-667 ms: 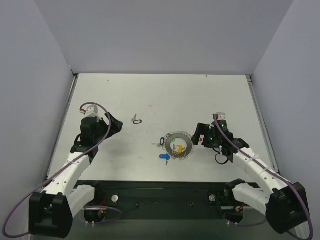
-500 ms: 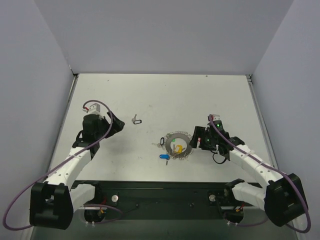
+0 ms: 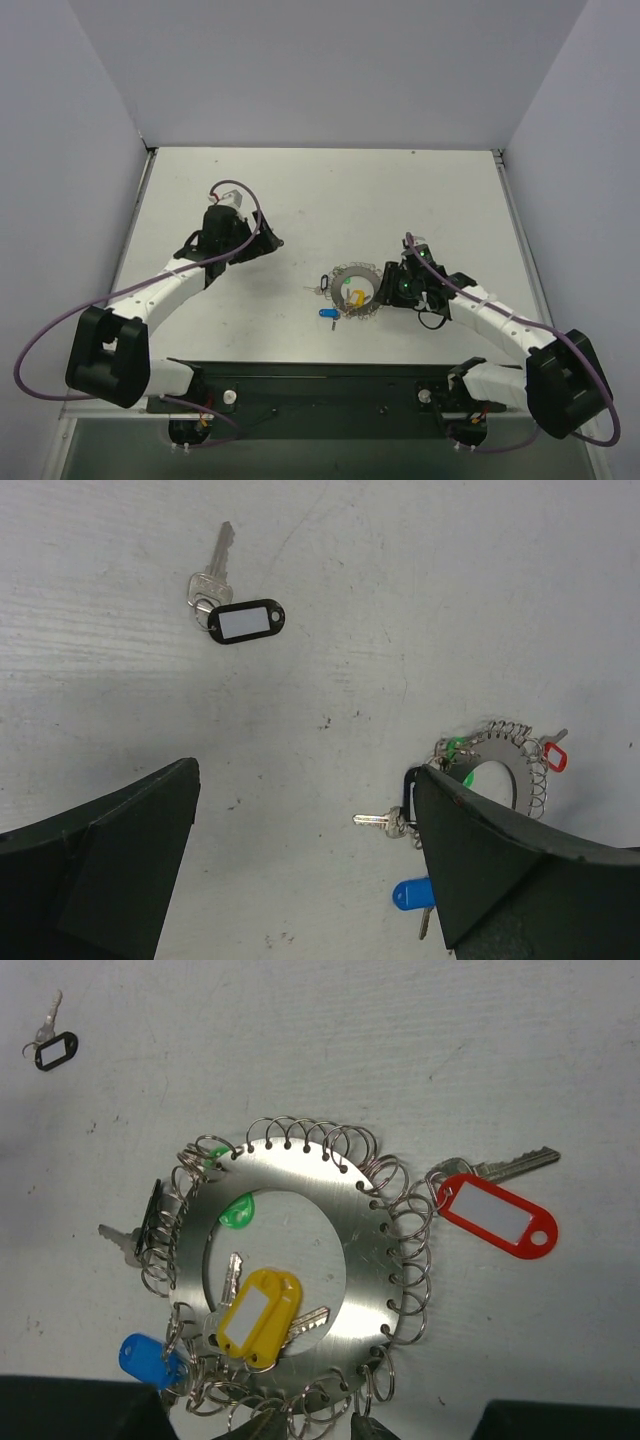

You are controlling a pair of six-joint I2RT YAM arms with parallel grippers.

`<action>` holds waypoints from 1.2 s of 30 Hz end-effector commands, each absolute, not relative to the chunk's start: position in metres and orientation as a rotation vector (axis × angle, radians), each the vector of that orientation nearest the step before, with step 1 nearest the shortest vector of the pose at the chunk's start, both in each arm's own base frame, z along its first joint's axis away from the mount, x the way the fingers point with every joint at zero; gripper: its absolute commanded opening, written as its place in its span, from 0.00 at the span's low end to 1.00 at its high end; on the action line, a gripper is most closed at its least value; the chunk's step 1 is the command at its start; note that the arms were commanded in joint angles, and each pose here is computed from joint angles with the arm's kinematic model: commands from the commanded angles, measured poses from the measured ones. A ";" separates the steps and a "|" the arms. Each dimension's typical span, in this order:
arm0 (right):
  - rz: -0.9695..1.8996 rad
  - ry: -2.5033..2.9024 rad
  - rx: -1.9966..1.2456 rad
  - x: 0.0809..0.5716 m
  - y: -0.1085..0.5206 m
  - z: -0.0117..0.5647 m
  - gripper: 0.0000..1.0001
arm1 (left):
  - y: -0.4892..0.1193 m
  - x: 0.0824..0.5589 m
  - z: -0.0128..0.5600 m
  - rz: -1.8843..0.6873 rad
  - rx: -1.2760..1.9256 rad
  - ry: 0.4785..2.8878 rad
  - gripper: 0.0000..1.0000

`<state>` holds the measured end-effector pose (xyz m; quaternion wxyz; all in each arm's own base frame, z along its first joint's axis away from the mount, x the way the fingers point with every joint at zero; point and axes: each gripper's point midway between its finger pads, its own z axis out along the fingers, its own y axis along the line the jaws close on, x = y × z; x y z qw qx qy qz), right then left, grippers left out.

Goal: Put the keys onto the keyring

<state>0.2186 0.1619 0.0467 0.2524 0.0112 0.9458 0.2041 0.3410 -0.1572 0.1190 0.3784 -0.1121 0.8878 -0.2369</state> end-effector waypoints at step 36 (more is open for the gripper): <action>0.433 2.650 0.107 0.224 0.161 0.020 0.00 | -0.154 0.337 0.119 -0.536 -0.269 2.282 0.98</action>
